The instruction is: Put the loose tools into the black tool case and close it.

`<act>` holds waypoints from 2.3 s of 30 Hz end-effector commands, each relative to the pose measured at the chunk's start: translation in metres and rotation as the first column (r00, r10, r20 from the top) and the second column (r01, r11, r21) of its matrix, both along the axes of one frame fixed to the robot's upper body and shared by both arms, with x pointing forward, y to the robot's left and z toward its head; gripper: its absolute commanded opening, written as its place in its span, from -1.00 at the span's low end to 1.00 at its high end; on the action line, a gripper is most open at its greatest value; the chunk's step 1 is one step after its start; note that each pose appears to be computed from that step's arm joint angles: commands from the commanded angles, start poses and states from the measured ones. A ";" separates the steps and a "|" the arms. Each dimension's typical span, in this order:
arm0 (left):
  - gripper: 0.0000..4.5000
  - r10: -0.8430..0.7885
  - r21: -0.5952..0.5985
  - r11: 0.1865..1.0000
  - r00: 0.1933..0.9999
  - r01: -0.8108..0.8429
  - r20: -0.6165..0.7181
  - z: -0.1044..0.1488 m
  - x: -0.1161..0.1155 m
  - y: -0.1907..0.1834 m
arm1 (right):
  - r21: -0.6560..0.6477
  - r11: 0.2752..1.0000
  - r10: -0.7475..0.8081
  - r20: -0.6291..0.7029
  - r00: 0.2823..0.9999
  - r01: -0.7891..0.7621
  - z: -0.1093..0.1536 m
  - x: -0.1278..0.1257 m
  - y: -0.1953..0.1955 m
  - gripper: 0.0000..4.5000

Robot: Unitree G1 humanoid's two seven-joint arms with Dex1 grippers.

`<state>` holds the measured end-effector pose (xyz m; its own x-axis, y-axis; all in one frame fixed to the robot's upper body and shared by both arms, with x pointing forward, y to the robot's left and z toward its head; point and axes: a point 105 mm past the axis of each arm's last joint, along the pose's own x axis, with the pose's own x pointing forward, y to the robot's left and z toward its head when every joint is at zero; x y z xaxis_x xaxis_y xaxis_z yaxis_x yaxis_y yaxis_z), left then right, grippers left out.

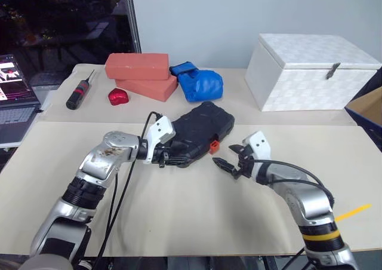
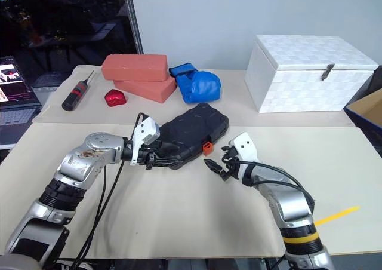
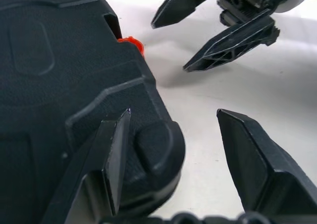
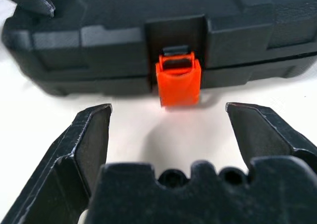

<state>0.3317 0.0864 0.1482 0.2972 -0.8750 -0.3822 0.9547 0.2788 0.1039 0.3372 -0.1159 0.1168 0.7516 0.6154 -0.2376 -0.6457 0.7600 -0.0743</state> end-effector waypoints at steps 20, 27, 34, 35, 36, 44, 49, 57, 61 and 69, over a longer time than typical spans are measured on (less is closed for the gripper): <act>0.37 0.033 0.038 0.999 0.999 -0.033 -0.023 -0.019 -0.007 0.007 | 0.013 0.999 0.029 0.058 0.998 -0.030 0.002 0.028 0.014 -0.35; 0.37 0.039 0.042 0.998 0.999 -0.038 -0.027 -0.023 -0.008 0.009 | 0.038 0.998 0.048 0.104 0.993 -0.053 0.014 0.024 0.018 -0.49; 0.37 0.038 0.044 0.998 0.999 -0.037 -0.029 -0.025 -0.009 0.008 | 0.120 0.992 0.012 0.190 0.982 -0.035 0.028 0.020 0.017 -0.49; 0.37 0.038 0.045 0.998 0.999 -0.037 -0.029 -0.025 -0.009 0.008 | 0.117 0.992 0.014 0.198 0.980 -0.037 0.027 0.020 0.018 -0.49; 0.37 0.037 0.047 0.998 0.999 -0.036 -0.029 -0.025 -0.008 0.008 | 0.118 0.992 0.017 0.211 0.977 -0.043 0.029 0.018 0.019 -0.49; 0.37 0.031 0.055 0.998 0.999 -0.030 -0.028 -0.027 -0.008 0.007 | 0.132 0.990 0.024 0.241 0.970 -0.058 0.035 0.017 0.022 -0.49; 0.37 0.030 0.058 0.998 0.999 -0.029 -0.027 -0.028 -0.009 0.006 | 0.110 0.992 0.037 0.217 0.976 -0.062 0.028 0.023 0.026 -0.49; 0.37 0.034 0.057 0.998 0.999 -0.033 -0.026 -0.028 -0.011 0.005 | 0.084 0.995 0.038 0.222 0.974 -0.058 0.021 0.025 0.029 0.53; 0.37 0.049 0.054 0.997 0.998 -0.047 -0.029 -0.027 -0.011 0.007 | 0.059 0.997 0.044 0.195 0.980 -0.057 0.016 0.010 0.020 0.69; 0.37 0.054 0.053 0.997 0.998 -0.052 -0.032 -0.027 -0.010 0.006 | 0.024 1.000 0.015 0.060 0.998 -0.016 -0.006 -0.004 0.005 0.39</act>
